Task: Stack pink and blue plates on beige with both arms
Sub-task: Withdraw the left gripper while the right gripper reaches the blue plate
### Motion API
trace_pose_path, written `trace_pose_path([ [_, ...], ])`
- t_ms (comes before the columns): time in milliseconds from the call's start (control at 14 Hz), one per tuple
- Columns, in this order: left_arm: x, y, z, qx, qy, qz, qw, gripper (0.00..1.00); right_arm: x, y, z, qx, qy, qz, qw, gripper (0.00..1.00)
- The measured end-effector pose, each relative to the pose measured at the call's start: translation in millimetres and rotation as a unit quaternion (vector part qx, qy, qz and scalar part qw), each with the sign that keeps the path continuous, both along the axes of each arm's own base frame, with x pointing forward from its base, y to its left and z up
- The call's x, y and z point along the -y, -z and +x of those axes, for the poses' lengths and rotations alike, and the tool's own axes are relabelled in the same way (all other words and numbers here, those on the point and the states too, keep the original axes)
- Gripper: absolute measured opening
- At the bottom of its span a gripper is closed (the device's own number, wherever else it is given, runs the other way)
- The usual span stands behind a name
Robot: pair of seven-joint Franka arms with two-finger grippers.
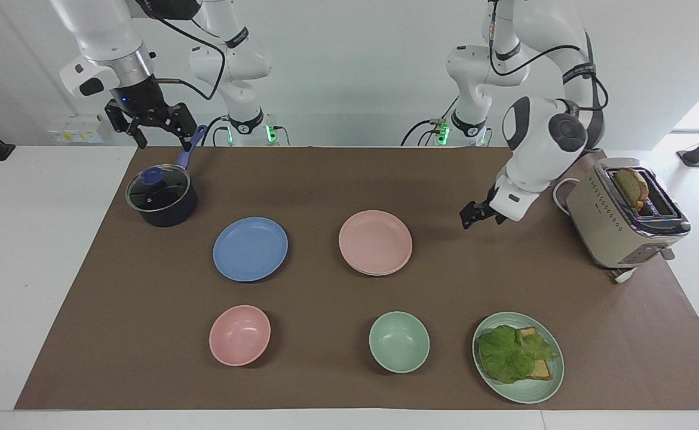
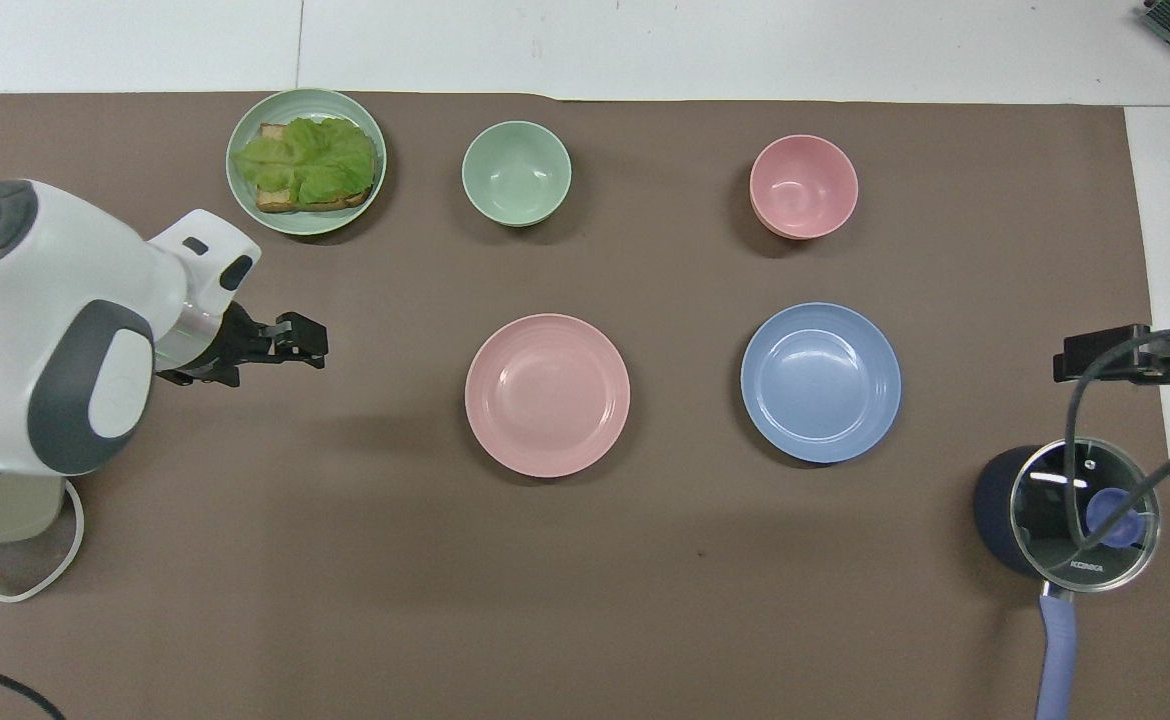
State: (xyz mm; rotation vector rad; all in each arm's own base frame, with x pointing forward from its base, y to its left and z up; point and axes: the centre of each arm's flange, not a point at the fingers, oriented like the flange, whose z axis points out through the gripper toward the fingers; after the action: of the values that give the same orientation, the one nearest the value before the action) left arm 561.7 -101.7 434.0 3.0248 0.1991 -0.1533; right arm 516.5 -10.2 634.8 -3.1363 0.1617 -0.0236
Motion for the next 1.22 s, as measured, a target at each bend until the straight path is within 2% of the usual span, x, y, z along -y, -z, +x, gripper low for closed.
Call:
trace_pose_path([
  [215, -43, -23, -1, 0.015, 0.004, 0.000, 1.000, 1.00, 1, -3, -1.2, 0.003, -0.005, 0.000, 1.000, 1.00],
  [430, -66, -40, -6, -0.001, 0.026, 0.040, 0.999, 1.00, 1, -3, -2.3, 0.004, -0.038, 0.000, 0.999, 1.00],
  [573, -84, -54, -5, 0.004, 0.038, 0.043, 0.998, 1.00, 1, 9, 1.0, 0.005, -0.041, -0.001, 0.999, 1.00],
  [717, -98, -72, -7, 0.007, 0.044, 0.041, 0.998, 1.00, 4, 36, 7.6, 0.005, -0.039, -0.001, 0.999, 1.00],
  [1218, -92, -151, -15, 0.020, 0.055, 0.040, 0.998, 1.00, 7, 160, 45.7, -0.026, -0.030, 0.006, 0.999, 1.00],
])
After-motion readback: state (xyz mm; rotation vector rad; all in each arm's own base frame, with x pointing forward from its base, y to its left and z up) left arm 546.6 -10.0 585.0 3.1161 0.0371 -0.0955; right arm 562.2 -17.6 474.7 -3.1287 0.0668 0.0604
